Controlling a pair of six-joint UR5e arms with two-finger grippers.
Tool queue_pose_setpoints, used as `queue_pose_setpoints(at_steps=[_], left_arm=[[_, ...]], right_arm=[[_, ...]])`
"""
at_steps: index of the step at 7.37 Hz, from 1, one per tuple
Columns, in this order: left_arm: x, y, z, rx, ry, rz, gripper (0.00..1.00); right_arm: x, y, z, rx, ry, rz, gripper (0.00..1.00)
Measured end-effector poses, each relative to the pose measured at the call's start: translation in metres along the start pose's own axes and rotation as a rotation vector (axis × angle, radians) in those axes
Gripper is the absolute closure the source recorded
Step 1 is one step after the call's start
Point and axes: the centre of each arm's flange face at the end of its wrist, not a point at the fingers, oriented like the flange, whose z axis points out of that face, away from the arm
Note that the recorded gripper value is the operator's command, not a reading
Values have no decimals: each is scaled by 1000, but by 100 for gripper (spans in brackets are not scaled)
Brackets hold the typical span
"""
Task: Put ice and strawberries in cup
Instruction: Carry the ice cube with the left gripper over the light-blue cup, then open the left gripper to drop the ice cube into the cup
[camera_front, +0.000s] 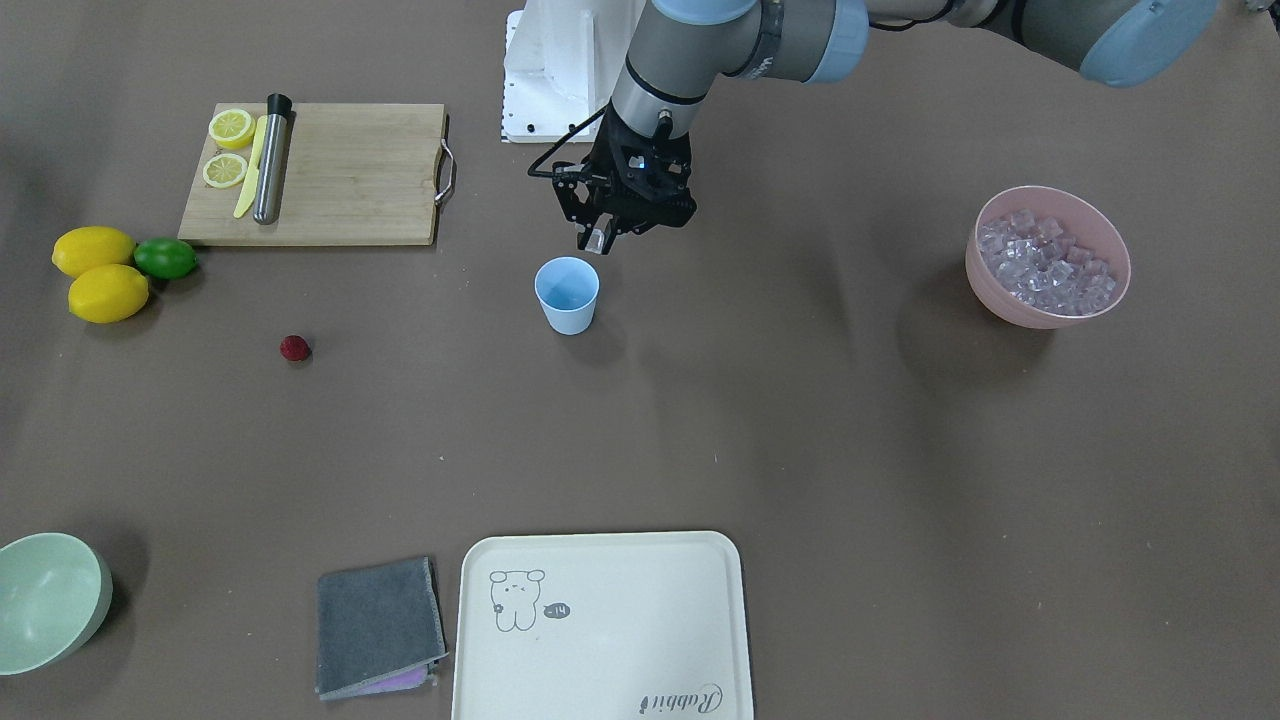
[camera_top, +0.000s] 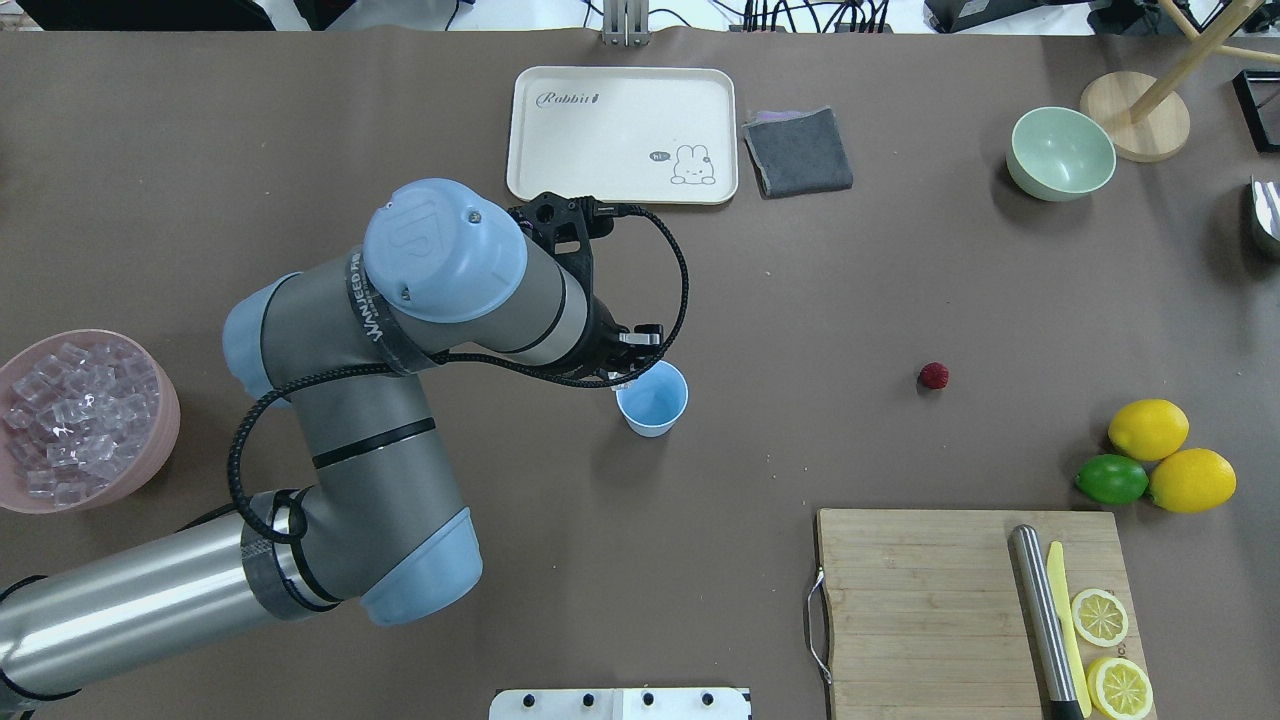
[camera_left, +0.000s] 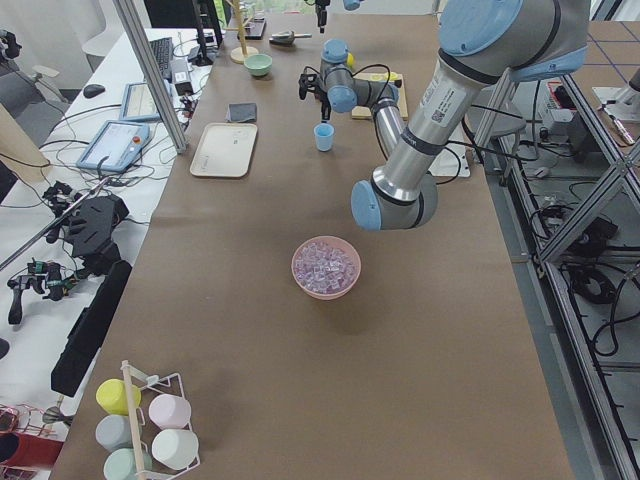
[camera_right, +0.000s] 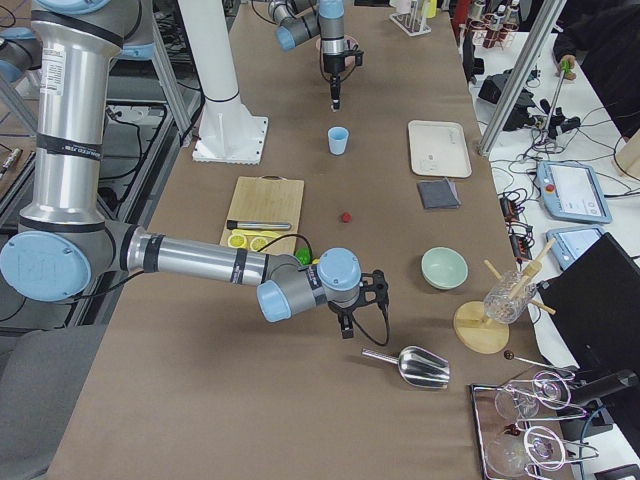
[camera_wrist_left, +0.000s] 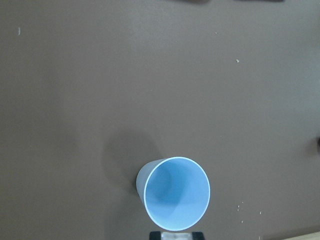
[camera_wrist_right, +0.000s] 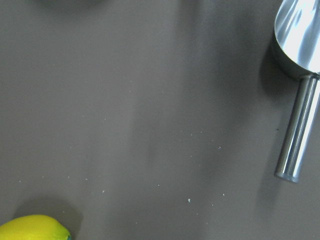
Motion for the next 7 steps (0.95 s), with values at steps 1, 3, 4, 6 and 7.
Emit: queue_pose_setpoints(at_steps=[1, 3, 4, 6, 7], left_arm=[[1, -1, 11, 1, -5, 1, 100], [2, 2, 26, -5, 1, 7, 100], [4, 3, 30, -8, 3, 9, 100], [10, 1, 39, -11, 4, 12, 26], [11, 0, 42, -10, 7, 16, 4]], right_arm=[[0, 0, 0, -1, 0, 0, 0], [0, 1, 1, -4, -1, 2, 0], [1, 2, 1, -4, -1, 3, 0], [1, 3, 2, -6, -1, 4, 0], [2, 4, 2, -7, -1, 6, 0]])
